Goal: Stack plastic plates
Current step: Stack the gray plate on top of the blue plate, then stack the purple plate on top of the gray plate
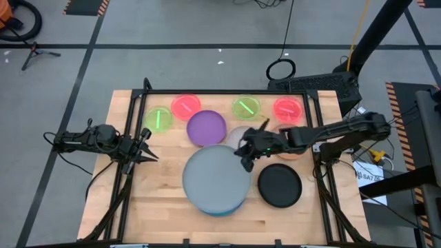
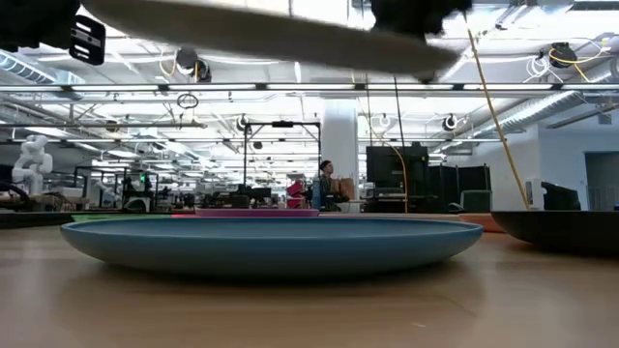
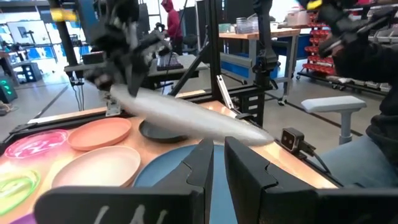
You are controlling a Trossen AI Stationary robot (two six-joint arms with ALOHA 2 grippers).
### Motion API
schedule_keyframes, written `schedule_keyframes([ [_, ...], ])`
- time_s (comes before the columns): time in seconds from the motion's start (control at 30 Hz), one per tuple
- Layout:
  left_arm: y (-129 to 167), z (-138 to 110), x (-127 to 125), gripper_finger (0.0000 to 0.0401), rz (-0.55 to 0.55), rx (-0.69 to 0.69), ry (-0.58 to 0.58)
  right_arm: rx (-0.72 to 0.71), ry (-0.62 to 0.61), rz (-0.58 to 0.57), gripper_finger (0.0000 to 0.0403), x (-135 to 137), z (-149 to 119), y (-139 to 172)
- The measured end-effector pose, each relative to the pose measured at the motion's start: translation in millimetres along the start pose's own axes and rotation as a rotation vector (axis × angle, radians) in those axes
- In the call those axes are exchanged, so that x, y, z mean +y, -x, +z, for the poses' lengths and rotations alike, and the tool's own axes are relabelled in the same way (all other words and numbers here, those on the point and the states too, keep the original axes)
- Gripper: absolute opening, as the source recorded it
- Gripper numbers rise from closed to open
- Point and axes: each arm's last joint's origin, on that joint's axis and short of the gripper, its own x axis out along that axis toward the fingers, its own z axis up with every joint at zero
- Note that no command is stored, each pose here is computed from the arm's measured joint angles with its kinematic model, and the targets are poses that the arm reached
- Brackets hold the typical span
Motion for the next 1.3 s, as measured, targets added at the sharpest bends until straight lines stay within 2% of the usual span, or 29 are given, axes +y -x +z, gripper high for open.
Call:
schedule_keyframes([
  [0.2,0,0,0,0.0049,0.000,0.000,-0.008,-0.011,-0.193,0.005,0.0005,-37,-47,-20],
  [0.33,0,0,0,0.0049,0.000,-0.001,-0.011,0.019,-0.223,-0.027,0.0008,-47,-62,-32],
  [0.7,0,0,0,0.0049,0.001,0.001,-0.021,0.053,-0.249,-0.055,0.0050,-51,-69,-44],
  [1.1,0,1,0,0.0049,0.002,-0.005,-0.042,0.061,-0.301,-0.049,0.0135,-51,-69,-45],
  [1.2,0,4,0,0.0049,0.006,-0.040,-0.097,0.063,-0.331,-0.030,0.0143,-49,-68,-45],
  [1.3,0,6,1,0.0049,0.010,-0.063,-0.101,0.061,-0.319,-0.026,0.0143,-49,-68,-45],
])
